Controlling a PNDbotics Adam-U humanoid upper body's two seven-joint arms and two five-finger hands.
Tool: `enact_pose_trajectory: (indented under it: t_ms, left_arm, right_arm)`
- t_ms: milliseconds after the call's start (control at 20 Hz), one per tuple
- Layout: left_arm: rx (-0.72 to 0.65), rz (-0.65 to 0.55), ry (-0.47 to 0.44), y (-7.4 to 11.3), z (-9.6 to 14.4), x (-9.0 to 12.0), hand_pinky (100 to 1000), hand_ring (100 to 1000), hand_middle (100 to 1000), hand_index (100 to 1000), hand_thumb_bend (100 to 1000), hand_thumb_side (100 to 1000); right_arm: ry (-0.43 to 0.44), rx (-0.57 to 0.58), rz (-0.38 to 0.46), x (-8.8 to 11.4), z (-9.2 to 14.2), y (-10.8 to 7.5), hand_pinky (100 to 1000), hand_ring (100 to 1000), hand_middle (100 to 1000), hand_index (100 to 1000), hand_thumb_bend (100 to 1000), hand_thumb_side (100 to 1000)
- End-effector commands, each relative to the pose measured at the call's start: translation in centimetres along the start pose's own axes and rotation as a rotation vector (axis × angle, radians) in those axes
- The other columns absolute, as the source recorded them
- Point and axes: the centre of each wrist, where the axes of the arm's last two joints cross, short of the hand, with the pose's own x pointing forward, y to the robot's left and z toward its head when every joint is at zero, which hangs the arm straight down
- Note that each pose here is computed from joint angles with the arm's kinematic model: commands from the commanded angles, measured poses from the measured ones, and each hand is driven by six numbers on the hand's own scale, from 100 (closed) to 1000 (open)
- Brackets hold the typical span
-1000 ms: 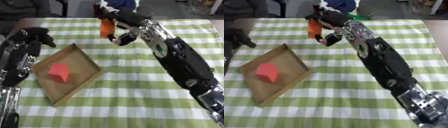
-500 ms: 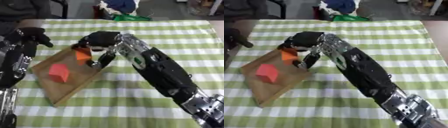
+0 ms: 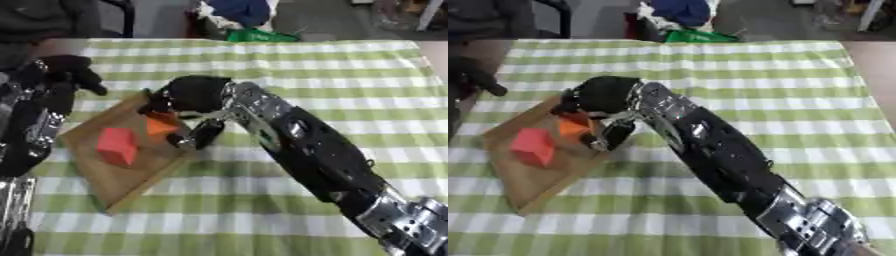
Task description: Pick up objects on the table and place them in the box.
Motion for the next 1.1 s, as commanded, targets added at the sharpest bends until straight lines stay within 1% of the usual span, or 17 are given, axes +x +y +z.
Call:
enact_pose_trajectory:
  t_ms: [50, 100, 350, 400, 550, 600, 700, 800, 950, 1100]
  left_arm:
    - [-0.002, -0.012, -0.027, 0.3, -0.4, 0.6, 641, 572, 569, 764, 189, 605]
    - [-0.001, -0.012, -0.026, 0.3, -0.4, 0.6, 641, 572, 569, 764, 189, 605]
    - [-0.001, -0.013, -0.025, 0.3, -0.4, 0.6, 640, 572, 569, 764, 190, 605]
    - [-0.001, -0.014, -0.025, 0.3, -0.4, 0.7, 641, 572, 569, 765, 191, 604]
    - [-0.001, -0.015, -0.026, 0.3, -0.4, 0.7, 641, 572, 569, 765, 192, 603]
    - [-0.001, -0.016, -0.026, 0.3, -0.4, 0.7, 640, 572, 569, 766, 192, 603]
    - [0.0, -0.016, -0.026, 0.3, -0.4, 0.7, 640, 572, 569, 766, 193, 603]
    - [0.0, -0.016, -0.026, 0.3, -0.4, 0.7, 640, 573, 569, 766, 193, 603]
    - [0.001, -0.016, -0.026, 0.3, -0.4, 0.7, 640, 574, 569, 766, 193, 602]
    - [0.002, -0.016, -0.024, 0.3, -0.3, 0.7, 640, 574, 569, 767, 194, 601]
  right_arm:
    - [0.024, -0.044, 0.054, -0.6, 0.3, -1.3, 818, 850, 1000, 984, 115, 471]
    - [0.024, -0.045, 0.059, -0.6, 0.3, -1.3, 823, 858, 1000, 987, 126, 499]
    - [0.016, -0.034, 0.068, -0.6, 0.5, -1.2, 843, 883, 1000, 997, 139, 567]
    - [0.007, -0.028, 0.068, -0.6, 0.4, -1.1, 857, 897, 1000, 1000, 143, 611]
    - [-0.033, -0.004, 0.067, -0.4, 0.3, -1.1, 879, 930, 1000, 1000, 173, 674]
    - [-0.048, 0.01, 0.066, -0.3, 0.3, -1.1, 898, 955, 1000, 1000, 188, 705]
    - [-0.085, 0.051, 0.069, -0.2, 0.2, -1.1, 929, 982, 1000, 1000, 205, 712]
    - [-0.108, 0.071, 0.072, -0.1, 0.3, -1.4, 932, 985, 1000, 1000, 207, 715]
    - [-0.116, 0.076, 0.065, -0.1, 0.4, -1.8, 932, 986, 1000, 1000, 204, 702]
    - [-0.105, 0.07, 0.052, -0.4, 0.8, -2.1, 933, 984, 1000, 1000, 175, 686]
